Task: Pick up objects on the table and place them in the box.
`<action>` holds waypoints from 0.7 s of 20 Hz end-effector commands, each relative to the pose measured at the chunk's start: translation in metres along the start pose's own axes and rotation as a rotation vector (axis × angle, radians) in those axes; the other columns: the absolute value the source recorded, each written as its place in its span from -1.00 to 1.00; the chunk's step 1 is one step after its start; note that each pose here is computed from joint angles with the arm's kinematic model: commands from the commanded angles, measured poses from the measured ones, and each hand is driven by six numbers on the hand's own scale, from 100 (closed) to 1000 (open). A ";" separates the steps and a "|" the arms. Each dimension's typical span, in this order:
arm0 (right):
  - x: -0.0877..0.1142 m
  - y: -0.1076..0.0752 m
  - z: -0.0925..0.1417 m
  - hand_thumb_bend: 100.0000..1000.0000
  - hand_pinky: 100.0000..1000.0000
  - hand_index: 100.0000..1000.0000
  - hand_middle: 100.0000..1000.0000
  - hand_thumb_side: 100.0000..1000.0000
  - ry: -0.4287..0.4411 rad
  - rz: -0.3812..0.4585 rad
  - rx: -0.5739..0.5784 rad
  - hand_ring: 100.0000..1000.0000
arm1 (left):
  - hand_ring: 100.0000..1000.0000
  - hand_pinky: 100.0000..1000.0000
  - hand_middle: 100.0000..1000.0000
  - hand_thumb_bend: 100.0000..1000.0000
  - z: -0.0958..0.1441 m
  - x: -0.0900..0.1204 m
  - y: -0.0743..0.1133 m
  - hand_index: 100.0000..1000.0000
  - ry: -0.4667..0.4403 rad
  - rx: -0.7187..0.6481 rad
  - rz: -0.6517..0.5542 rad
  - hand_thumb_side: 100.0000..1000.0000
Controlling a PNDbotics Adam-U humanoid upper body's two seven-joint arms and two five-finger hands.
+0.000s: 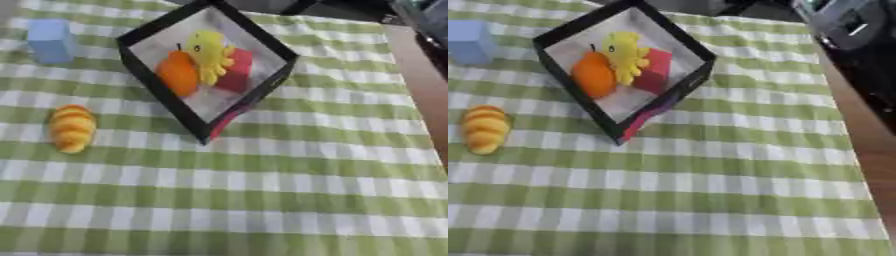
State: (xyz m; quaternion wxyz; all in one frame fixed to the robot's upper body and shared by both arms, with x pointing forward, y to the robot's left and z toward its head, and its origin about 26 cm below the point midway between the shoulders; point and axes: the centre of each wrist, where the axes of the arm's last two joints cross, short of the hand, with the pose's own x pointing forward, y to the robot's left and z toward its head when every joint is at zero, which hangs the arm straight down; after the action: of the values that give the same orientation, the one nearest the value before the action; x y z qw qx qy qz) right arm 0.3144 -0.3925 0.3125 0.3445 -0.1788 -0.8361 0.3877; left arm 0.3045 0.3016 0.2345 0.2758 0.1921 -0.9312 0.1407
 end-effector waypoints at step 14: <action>0.023 0.002 0.081 -1.00 0.54 0.75 0.51 -0.09 -0.012 -0.343 -0.378 0.53 | 0.41 0.46 0.67 -0.32 0.011 -0.019 0.026 0.52 0.100 0.036 -0.077 -0.11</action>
State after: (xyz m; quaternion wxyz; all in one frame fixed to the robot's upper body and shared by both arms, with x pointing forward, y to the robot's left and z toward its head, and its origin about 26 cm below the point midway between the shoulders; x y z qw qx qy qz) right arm 0.2462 -0.4248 0.2726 0.3866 -0.0848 -0.9037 0.1634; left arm 0.3046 0.3209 0.2040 0.3319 0.2203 -0.9034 0.1586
